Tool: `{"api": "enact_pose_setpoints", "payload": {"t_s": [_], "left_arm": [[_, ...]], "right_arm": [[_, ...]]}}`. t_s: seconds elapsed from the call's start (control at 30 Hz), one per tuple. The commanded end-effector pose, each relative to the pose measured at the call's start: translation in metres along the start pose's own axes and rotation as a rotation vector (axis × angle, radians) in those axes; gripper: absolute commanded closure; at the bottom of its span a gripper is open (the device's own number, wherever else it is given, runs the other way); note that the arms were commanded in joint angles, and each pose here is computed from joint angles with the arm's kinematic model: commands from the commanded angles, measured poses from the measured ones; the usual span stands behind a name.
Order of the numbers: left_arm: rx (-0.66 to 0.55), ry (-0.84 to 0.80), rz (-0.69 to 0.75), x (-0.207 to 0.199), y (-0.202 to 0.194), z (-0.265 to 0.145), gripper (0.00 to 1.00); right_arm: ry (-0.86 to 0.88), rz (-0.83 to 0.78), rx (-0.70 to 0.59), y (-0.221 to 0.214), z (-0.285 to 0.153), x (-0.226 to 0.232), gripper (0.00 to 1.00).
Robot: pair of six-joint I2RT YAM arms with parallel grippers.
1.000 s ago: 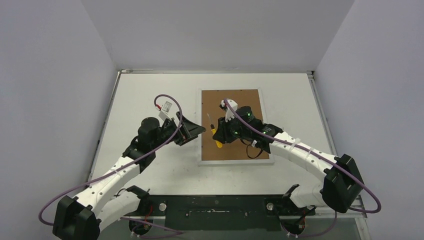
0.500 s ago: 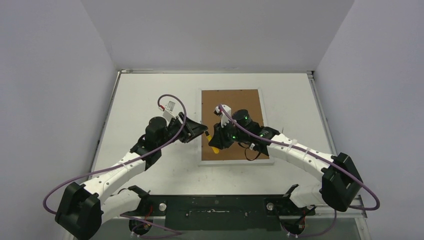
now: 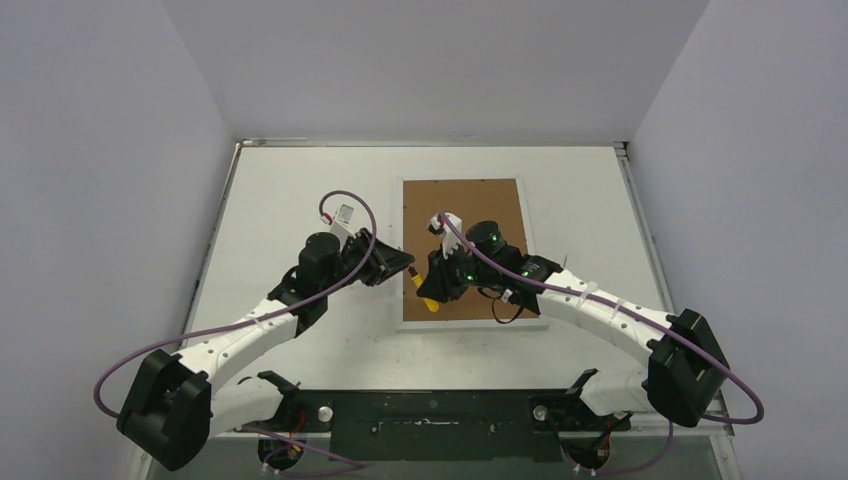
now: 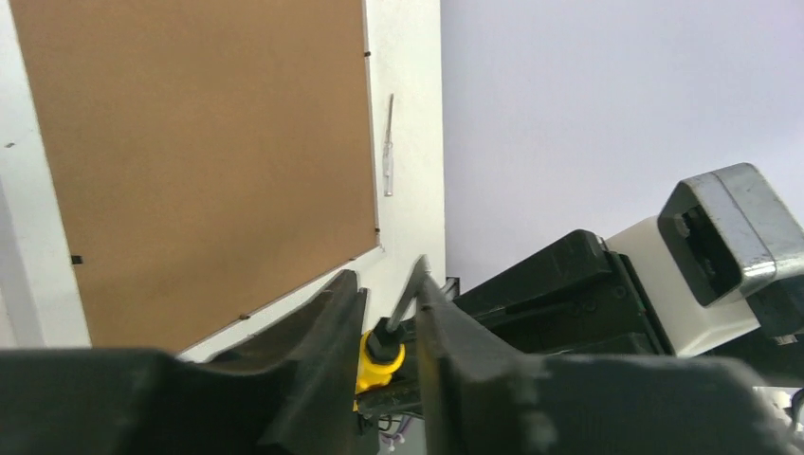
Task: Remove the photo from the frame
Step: Pick up the screwdriver from the center of the board.
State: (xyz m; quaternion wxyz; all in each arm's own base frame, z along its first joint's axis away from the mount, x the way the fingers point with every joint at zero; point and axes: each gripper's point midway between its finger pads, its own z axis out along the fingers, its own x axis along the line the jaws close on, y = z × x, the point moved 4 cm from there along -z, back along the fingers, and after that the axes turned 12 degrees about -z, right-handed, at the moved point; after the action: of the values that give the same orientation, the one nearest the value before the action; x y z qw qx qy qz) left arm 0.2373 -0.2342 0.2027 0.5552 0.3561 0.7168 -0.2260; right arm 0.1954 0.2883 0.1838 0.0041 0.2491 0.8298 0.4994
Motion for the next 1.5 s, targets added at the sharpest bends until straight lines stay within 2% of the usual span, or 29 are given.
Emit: {"api": "enact_pose_setpoints", "payload": {"t_s": [0.0,0.07,0.1,0.2,0.3,0.37,0.4,0.47,0.7,0.83,0.93,1.03,1.17,1.23,1.37,1.47], "left_arm": [[0.027,-0.084,0.027,-0.019,-0.002,0.004,0.83],[0.031,-0.08,0.016,-0.017,-0.003,0.006,0.98],[0.03,-0.083,0.011,-0.016,-0.003,0.007,1.0],[0.024,-0.105,-0.005,-0.018,-0.002,0.006,1.0],[0.009,-0.175,-0.052,-0.024,0.002,0.003,1.0],[-0.005,-0.251,-0.1,-0.027,0.007,-0.003,1.0],[-0.015,-0.278,-0.122,-0.028,0.009,-0.005,1.0],[-0.032,-0.332,-0.131,-0.033,0.012,-0.009,1.0],[-0.119,-0.476,-0.163,-0.054,0.023,-0.023,1.0],[-0.161,-0.541,-0.172,-0.064,0.029,-0.029,1.0],[-0.194,-0.555,-0.183,-0.063,0.031,-0.033,1.0],[-0.232,-0.58,-0.185,-0.062,0.033,-0.04,1.0],[-0.274,-0.589,-0.178,-0.061,0.035,-0.048,1.0],[-0.294,-0.6,-0.176,-0.061,0.036,-0.052,1.0],[-0.31,-0.609,-0.176,-0.061,0.036,-0.057,1.0],[-0.31,-0.61,-0.172,-0.063,0.036,-0.058,1.0]], "right_arm": [[0.028,-0.075,-0.104,0.03,-0.006,0.008,0.94],[0.026,-0.08,-0.107,0.031,-0.007,0.008,0.91],[0.027,-0.084,-0.109,0.031,-0.007,0.008,0.86],[0.016,-0.093,-0.127,0.03,-0.01,0.008,0.64],[-0.04,-0.061,-0.161,0.03,-0.016,0.004,0.31],[-0.076,0.011,-0.207,0.034,-0.022,0.0,0.13],[-0.095,0.057,-0.252,0.04,-0.025,-0.002,0.07],[-0.138,0.194,-0.307,0.045,-0.032,-0.01,0.02],[0.014,0.616,-0.594,0.069,-0.05,0.007,0.01],[0.038,0.727,-0.695,0.077,-0.059,0.006,0.08],[0.004,0.765,-0.724,0.08,-0.06,0.001,0.16],[0.052,0.792,-0.742,0.088,-0.059,0.005,0.21],[0.104,0.845,-0.733,0.087,-0.049,0.008,0.36],[0.107,0.866,-0.734,0.086,-0.045,0.009,0.36],[0.131,0.877,-0.726,0.089,-0.035,0.014,0.3],[0.172,0.895,-0.716,0.09,-0.028,0.019,0.33]]}}
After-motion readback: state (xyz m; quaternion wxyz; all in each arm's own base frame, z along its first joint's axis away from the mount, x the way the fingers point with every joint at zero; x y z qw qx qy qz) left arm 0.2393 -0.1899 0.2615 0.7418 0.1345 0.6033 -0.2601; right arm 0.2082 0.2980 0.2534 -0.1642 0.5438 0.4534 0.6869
